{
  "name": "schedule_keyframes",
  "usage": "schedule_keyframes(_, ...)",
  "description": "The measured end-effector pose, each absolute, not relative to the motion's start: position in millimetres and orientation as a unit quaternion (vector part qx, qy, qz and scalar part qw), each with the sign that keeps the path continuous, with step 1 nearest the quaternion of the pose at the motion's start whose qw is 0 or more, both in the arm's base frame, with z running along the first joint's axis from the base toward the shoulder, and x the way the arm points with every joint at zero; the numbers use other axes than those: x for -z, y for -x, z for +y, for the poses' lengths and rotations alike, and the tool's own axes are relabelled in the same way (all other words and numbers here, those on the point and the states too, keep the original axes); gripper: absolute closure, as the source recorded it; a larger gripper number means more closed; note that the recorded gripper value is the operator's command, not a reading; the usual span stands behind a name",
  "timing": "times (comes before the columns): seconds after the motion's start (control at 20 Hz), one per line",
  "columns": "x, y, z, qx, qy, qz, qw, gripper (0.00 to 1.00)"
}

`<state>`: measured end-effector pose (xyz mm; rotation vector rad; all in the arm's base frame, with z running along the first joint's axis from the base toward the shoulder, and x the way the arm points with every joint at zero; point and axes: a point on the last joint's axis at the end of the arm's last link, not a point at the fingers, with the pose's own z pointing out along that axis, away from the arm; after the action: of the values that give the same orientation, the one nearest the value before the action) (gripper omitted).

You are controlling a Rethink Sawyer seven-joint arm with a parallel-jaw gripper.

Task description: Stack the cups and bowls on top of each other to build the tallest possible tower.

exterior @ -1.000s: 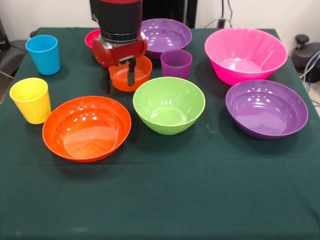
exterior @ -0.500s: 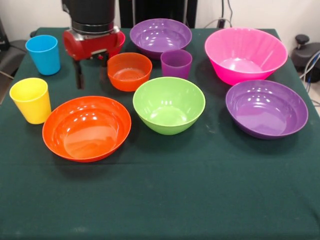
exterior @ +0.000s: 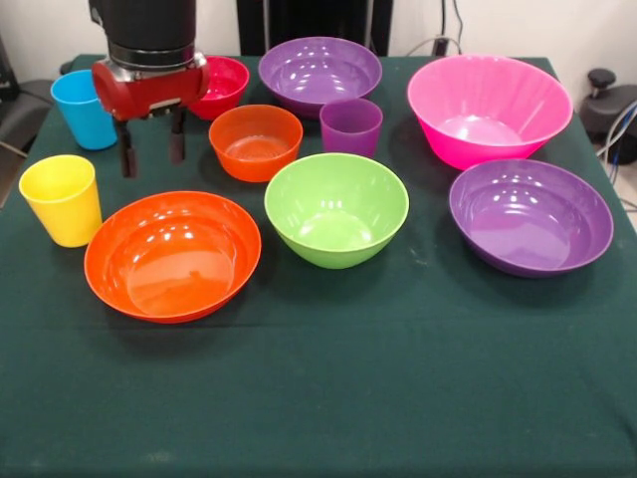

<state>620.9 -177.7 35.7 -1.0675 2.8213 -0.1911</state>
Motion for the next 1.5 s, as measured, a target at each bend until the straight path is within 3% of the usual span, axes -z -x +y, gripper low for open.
schedule_keyframes(0.5, -37, -560, -211, 0.050, 0.336, 0.940, 0.028, 0.00)
schedule_keyframes(1.5, -62, -509, -160, 0.053, 0.399, 0.915, -0.014, 0.00)
